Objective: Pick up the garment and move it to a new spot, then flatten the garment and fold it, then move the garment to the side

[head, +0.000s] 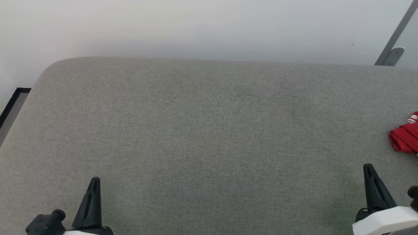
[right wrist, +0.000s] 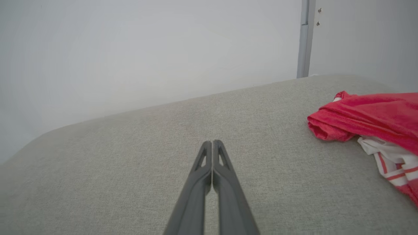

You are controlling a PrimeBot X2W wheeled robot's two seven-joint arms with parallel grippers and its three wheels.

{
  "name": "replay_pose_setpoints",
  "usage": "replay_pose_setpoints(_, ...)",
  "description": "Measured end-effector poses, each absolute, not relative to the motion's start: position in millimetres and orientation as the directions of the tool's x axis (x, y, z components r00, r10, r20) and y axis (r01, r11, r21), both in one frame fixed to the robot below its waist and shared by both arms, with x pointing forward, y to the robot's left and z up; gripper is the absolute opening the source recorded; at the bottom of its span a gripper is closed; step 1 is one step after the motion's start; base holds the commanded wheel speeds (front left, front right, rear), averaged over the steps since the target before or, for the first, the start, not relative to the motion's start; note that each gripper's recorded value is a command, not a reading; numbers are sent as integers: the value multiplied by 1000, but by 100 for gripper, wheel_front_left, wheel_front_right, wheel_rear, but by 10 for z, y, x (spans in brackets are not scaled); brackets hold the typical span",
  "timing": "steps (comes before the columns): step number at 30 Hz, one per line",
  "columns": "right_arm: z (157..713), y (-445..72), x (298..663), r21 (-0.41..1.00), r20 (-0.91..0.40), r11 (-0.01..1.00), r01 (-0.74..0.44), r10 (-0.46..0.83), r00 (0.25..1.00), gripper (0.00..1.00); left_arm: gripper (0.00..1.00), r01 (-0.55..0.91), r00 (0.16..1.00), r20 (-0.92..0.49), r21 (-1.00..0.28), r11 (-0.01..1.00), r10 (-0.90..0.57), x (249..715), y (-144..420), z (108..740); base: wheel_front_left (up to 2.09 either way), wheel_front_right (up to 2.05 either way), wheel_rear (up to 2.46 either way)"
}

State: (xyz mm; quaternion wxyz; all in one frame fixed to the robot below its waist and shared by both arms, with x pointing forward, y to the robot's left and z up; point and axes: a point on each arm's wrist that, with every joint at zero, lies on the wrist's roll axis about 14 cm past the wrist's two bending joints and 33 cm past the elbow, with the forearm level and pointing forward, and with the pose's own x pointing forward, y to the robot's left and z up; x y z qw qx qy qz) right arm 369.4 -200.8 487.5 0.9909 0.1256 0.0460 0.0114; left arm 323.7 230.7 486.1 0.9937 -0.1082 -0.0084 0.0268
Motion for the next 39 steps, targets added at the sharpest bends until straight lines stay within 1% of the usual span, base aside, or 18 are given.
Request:
replay_pose_setpoints(5, 4835, -2015, 3689, 353, -101, 936, 9, 28, 994, 0, 0, -74, 997, -9, -314, 947, 74, 3245, 2328, 4819, 0, 0, 0)
replay_pose_setpoints(18, 4828, -2002, 3720, 541, -100, 840, 35, 23, 995, 0, 0, -104, 994, -35, -511, 853, 99, 3337, 2344, 4795, 0, 0, 0)
replay_pose_setpoints(27, 4835, -1989, 3746, 646, -96, 762, 45, 22, 995, 0, 0, -109, 994, -44, -622, 776, 104, 3405, 2325, 4803, 0, 0, 0)
replay_pose_setpoints(39, 4863, -1973, 3784, 756, -85, 653, 49, 23, 996, 0, 0, -113, 993, -59, -732, 672, 103, 3472, 2308, 4802, 0, 0, 0)
